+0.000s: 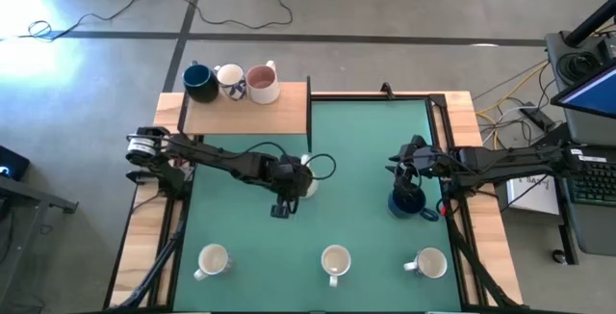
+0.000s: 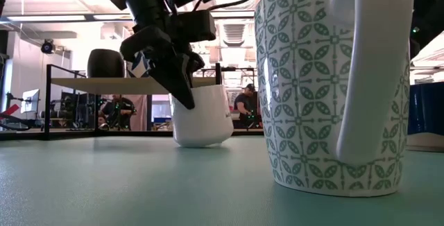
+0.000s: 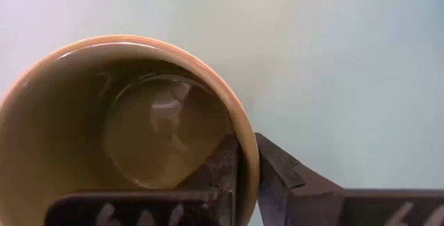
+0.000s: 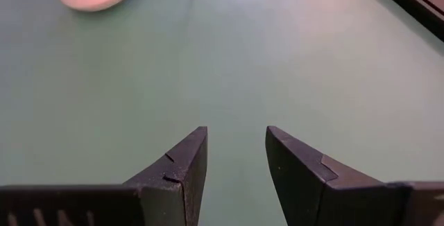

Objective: Place coffee mugs
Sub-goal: Put the white green mug on the shelf

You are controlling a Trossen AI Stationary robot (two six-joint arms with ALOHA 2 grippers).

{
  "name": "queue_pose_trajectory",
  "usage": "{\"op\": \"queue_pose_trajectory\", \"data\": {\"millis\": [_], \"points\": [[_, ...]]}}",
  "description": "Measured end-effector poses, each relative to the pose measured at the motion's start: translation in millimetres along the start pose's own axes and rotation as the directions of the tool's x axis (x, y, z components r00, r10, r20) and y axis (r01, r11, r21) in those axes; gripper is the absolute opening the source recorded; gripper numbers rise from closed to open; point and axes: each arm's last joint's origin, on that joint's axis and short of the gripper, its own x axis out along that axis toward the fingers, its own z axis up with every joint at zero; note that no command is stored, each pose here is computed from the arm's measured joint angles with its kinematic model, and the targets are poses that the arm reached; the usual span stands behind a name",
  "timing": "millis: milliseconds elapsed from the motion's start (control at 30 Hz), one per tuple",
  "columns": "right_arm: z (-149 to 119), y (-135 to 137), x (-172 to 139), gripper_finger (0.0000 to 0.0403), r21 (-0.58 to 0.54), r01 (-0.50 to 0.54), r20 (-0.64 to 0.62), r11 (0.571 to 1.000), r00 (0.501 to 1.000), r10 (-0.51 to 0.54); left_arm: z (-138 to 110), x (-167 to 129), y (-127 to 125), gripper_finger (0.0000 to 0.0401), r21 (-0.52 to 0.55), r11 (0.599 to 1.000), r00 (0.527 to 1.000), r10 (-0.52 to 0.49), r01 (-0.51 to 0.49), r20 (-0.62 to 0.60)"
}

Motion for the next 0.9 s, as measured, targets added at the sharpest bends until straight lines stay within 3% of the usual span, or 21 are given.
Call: {"op": "queue_pose_trajectory", "data": {"millis": [167,333,467,633,900], "points": [[1,0,0,0.0137,0.000,0.000,0.000,1.000,1.000,0.000,2,-6,1,0.0016,-0.095,0.995,0.999,-0.026,0.023,-0.030],[6,1,-3,0.0137,0.006,-0.006,0.019,1.000,1.000,0.006,9,-24,5,0.0007,-0.282,0.959,0.993,-0.040,0.006,-0.113],[6,1,-3,0.0137,0.005,-0.005,0.018,1.000,1.000,0.005,6,-34,8,0.0011,-0.379,0.918,0.975,0.034,-0.117,-0.218],[6,1,-3,0.0137,0.005,-0.005,0.018,1.000,1.000,0.005,-10,-36,7,0.0012,-0.534,0.820,0.963,0.075,-0.207,-0.257],[6,1,-3,0.0137,-0.003,-0.005,0.018,1.000,1.000,0.005,-54,-55,3,0.0012,-0.737,0.609,0.951,0.108,-0.293,-0.289]]}}
